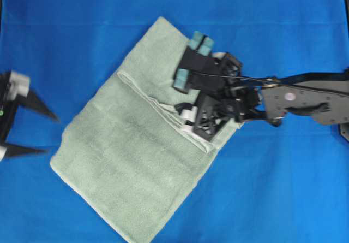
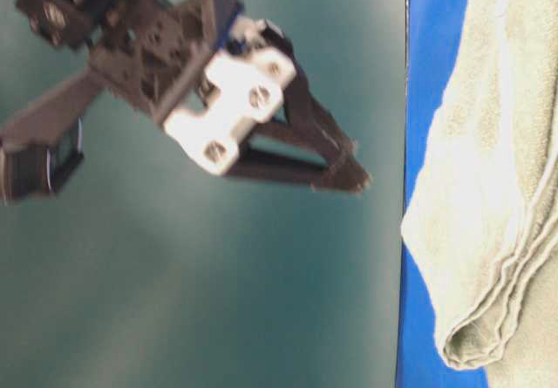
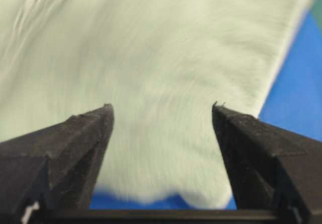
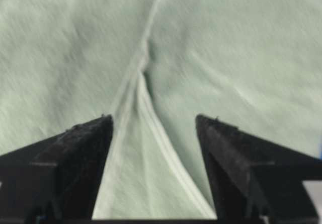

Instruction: Fold a bath towel.

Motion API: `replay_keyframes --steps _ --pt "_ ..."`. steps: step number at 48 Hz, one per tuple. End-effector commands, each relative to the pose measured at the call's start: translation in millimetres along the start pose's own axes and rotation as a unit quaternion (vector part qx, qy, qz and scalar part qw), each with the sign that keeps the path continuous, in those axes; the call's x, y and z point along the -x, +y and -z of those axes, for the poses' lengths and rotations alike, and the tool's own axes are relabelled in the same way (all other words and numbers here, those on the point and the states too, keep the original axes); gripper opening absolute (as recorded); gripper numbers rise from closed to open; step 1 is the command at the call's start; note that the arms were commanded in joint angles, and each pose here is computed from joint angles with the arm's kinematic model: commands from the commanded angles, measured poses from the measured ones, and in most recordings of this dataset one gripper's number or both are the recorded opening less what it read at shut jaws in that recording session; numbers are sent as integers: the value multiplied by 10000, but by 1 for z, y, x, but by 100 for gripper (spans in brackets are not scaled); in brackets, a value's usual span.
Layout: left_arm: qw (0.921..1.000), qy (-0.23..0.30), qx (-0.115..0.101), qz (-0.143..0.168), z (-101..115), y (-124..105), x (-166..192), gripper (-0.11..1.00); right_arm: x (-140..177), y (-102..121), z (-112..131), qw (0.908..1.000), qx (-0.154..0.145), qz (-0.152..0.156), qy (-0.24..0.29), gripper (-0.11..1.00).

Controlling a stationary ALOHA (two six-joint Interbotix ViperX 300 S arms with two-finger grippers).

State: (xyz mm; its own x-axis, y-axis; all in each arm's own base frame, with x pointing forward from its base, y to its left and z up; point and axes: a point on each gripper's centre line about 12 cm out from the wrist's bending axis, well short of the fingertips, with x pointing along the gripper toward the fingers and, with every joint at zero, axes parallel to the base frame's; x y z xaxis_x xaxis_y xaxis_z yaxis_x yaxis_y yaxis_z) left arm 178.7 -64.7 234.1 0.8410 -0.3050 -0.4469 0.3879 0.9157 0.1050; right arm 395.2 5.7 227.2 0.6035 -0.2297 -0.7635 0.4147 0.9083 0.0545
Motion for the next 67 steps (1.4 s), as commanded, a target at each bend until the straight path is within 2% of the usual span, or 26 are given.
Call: replay_keyframes --steps 1,3,5,7,10,17,28,33,37,45,57,61,67 --pt "9951 -354 -856 352 -14 -17 -3 75 16 -9 -2 9999 -66 -22 -139 65" --pt "9892 -429 -1303 511 -15 -25 -7 75 18 -12 2 9999 -81 -14 -122 65" --pt "9851 -440 -1553 602 -16 -30 -10 75 20 -15 5 9999 -102 0 -107 65" --pt "9784 -419 -1898 707 -15 -35 -15 75 21 -19 8 9998 -144 26 -95 65" --pt "9732 -324 -2105 861 -13 -44 -26 75 23 -24 10 9997 -225 53 -91 65" --pt "9669 78 -2296 1111 -11 -58 -57 75 25 -36 13 9990 -414 147 -88 65" --pt "9551 1046 -2417 1358 -5 -74 -129 75 24 -39 13 9988 -443 180 -91 65" --pt "9475 1678 -2314 1432 13 -76 -157 75 24 -39 13 9988 -450 172 -92 65" --pt "9444 1968 -2214 1425 24 -74 -172 76 24 -38 13 9989 -435 154 -102 65" --pt "9473 2197 -1961 1263 39 -62 -190 76 24 -33 15 9992 -375 59 -125 65" --pt "9438 2466 -1851 1187 57 -51 -194 75 24 -26 20 9996 -275 -21 -95 65" --pt "9389 2650 -1831 1212 59 -49 -192 67 25 -23 21 9996 -248 -61 -108 65" --pt "9288 2915 -1893 1284 61 -47 -185 34 26 -20 21 9997 -213 -103 -114 65"
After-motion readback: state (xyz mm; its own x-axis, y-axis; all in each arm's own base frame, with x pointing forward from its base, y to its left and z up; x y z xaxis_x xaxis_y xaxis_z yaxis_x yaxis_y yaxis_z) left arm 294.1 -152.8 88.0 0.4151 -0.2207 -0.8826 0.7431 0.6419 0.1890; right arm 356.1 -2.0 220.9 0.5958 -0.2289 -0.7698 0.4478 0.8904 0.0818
